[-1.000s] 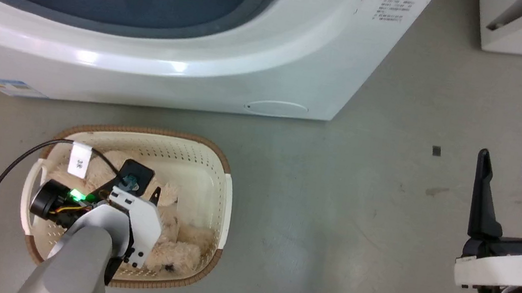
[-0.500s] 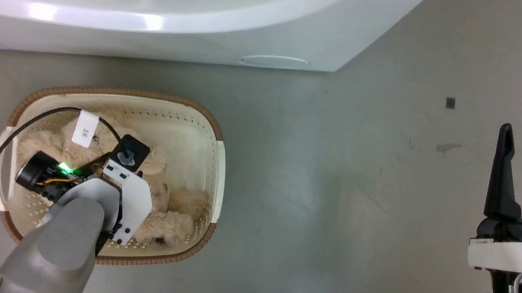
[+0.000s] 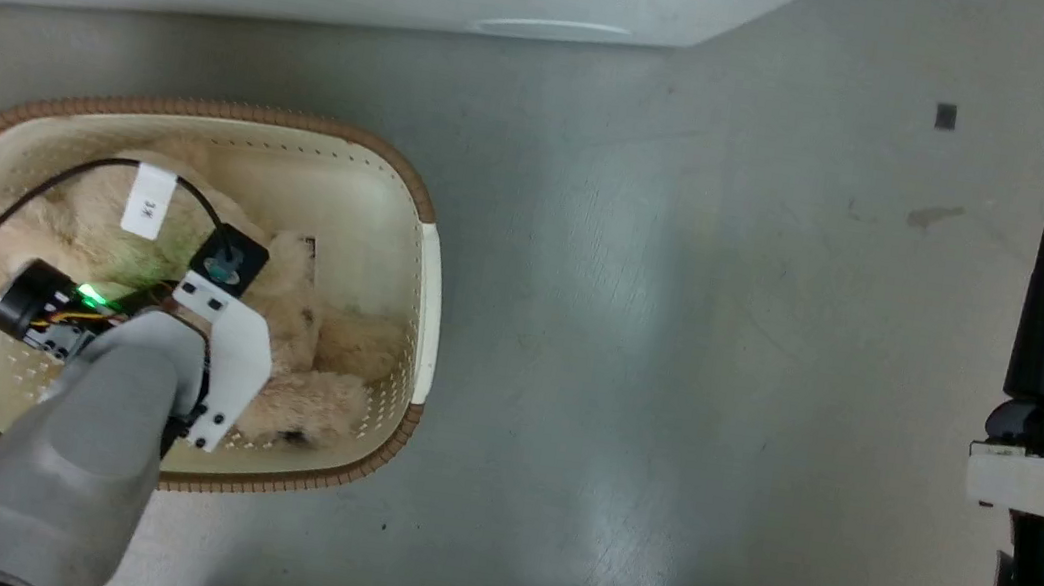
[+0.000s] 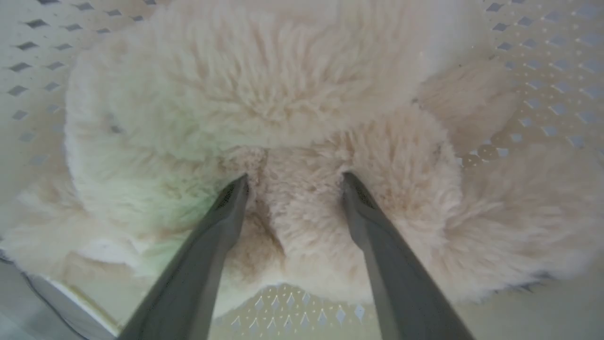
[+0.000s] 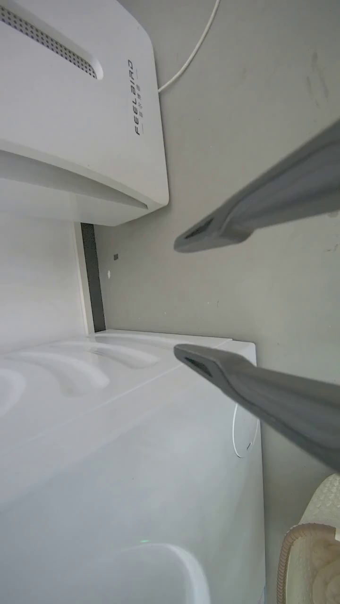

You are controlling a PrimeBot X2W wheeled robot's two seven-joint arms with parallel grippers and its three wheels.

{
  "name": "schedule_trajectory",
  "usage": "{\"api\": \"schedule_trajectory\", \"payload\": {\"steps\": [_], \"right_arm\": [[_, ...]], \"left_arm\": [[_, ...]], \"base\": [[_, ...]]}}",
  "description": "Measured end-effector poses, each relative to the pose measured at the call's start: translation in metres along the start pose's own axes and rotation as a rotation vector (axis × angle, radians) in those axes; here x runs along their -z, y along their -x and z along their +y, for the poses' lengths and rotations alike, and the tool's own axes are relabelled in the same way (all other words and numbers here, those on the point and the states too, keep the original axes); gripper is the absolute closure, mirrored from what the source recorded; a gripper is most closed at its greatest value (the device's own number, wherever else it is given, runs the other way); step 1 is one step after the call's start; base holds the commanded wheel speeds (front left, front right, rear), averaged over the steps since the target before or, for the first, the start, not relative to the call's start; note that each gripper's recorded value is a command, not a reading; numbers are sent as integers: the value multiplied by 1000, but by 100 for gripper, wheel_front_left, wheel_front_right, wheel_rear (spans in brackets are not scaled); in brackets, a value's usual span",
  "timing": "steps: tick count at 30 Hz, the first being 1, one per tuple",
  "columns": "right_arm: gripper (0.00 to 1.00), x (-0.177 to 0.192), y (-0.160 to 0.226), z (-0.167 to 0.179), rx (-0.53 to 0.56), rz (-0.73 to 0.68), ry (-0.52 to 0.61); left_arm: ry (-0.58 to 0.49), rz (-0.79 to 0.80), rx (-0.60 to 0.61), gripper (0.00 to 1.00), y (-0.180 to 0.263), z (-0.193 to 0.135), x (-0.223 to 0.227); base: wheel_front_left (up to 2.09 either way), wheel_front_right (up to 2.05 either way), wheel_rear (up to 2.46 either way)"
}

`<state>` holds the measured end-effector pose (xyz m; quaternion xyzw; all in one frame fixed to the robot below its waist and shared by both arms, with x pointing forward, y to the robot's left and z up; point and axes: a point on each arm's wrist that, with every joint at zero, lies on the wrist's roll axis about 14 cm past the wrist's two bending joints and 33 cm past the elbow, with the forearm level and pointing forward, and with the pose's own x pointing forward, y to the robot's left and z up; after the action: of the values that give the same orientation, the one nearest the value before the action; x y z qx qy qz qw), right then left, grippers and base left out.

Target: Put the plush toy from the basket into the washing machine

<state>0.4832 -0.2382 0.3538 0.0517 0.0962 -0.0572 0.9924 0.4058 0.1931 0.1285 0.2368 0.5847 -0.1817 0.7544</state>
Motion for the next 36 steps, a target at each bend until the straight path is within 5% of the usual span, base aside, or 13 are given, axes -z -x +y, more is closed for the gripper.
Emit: {"api": "schedule_trajectory", "payload": {"steps": [23,24,25,36], "right_arm": [[0,46,-24,-17,42,31,11],[0,46,-24,-18,43,30,12],[0,45,-24,-19,45,29,13],[0,26,-23,-18,45,-10,8]], "left_arm": [[-41,203,47,0,-58,15,50],[-38,207,48,60,-58,15,51],[-37,210,48,100,-58,15,51],[-9,178,52,100,-45,17,43]], "base": [[0,0,0],[0,0,0],[0,0,0],[0,0,0]]}}
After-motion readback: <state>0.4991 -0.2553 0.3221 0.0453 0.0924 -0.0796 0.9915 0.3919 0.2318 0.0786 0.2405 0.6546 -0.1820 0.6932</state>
